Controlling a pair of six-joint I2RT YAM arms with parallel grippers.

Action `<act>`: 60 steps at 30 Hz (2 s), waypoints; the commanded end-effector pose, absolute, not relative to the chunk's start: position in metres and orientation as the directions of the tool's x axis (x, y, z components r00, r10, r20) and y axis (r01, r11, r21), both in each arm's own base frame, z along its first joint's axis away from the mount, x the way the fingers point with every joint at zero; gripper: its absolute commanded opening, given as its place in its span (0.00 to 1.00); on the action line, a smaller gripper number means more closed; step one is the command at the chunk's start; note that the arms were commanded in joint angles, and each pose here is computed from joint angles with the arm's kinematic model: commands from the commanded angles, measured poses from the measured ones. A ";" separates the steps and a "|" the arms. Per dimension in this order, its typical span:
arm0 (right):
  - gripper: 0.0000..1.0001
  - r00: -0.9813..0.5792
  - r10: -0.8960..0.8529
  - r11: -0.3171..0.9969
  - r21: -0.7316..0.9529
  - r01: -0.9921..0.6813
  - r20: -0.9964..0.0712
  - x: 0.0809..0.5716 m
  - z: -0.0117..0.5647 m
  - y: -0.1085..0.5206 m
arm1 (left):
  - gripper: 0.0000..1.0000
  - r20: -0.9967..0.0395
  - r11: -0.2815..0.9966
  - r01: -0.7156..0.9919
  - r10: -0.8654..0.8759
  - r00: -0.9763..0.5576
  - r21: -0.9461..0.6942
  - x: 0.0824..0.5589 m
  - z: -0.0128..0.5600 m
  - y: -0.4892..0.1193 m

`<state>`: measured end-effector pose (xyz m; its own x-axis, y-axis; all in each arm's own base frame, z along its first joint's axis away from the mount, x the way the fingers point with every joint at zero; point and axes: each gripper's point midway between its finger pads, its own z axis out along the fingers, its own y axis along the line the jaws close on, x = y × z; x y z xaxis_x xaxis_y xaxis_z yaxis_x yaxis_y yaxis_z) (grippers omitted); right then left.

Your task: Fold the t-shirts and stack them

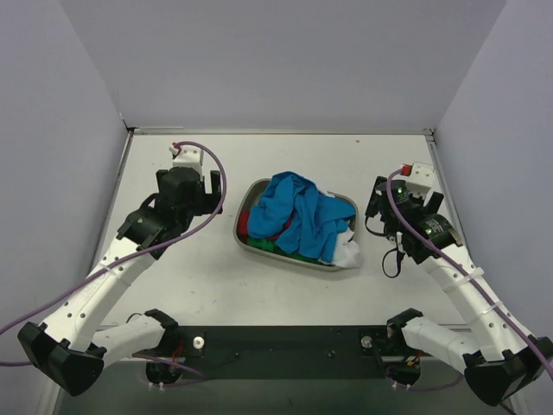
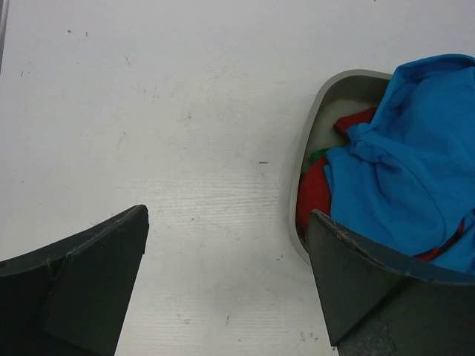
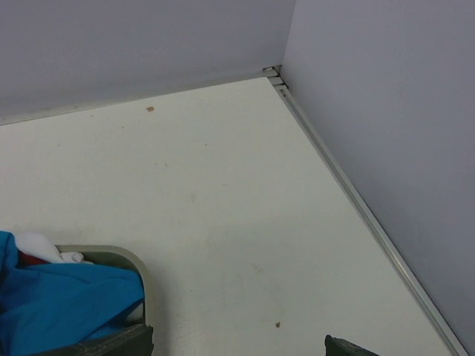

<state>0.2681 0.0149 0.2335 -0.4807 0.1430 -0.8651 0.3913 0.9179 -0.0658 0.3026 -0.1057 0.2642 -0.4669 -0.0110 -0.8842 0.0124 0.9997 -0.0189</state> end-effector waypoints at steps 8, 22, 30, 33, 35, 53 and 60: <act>1.00 -0.509 0.107 0.902 -0.131 0.411 -0.854 0.264 0.231 0.005 | 0.98 -0.900 0.999 -0.015 -0.047 -0.434 -0.045 0.307 0.272 -0.103; 1.00 -0.548 0.153 0.936 -0.056 0.347 -0.822 0.259 0.212 0.023 | 0.89 -0.700 0.988 0.070 -0.046 -0.712 -0.135 0.297 0.171 -0.170; 1.00 -0.556 0.146 0.950 -0.041 0.309 -0.818 0.254 0.209 0.030 | 0.88 -0.640 0.997 0.063 0.016 -0.768 -0.050 0.325 0.131 -0.183; 1.00 -0.556 0.150 0.953 -0.029 0.300 -0.818 0.250 0.207 0.031 | 0.88 -0.628 0.997 0.065 0.034 -0.777 -0.027 0.336 0.120 -0.185; 1.00 -0.558 0.148 0.956 -0.026 0.292 -0.817 0.249 0.206 0.032 | 0.88 -0.624 0.997 0.078 0.046 -0.780 -0.024 0.344 0.113 -0.189; 1.00 -0.561 0.146 0.964 -0.009 0.264 -0.815 0.241 0.201 0.033 | 0.03 -0.489 0.999 -0.027 -0.003 -0.872 0.042 0.369 0.043 -0.162; 1.00 -0.581 0.151 0.969 0.003 0.247 -0.800 0.242 0.196 0.039 | 0.00 -0.460 0.984 -0.178 -0.155 -0.874 0.006 0.380 0.044 -0.130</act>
<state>0.2439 0.0367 0.2001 -0.5637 0.1576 -0.8108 0.2591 0.9658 0.0076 0.3656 -0.1817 0.0460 -0.8895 -0.0391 -0.4553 0.0017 0.9960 -0.0889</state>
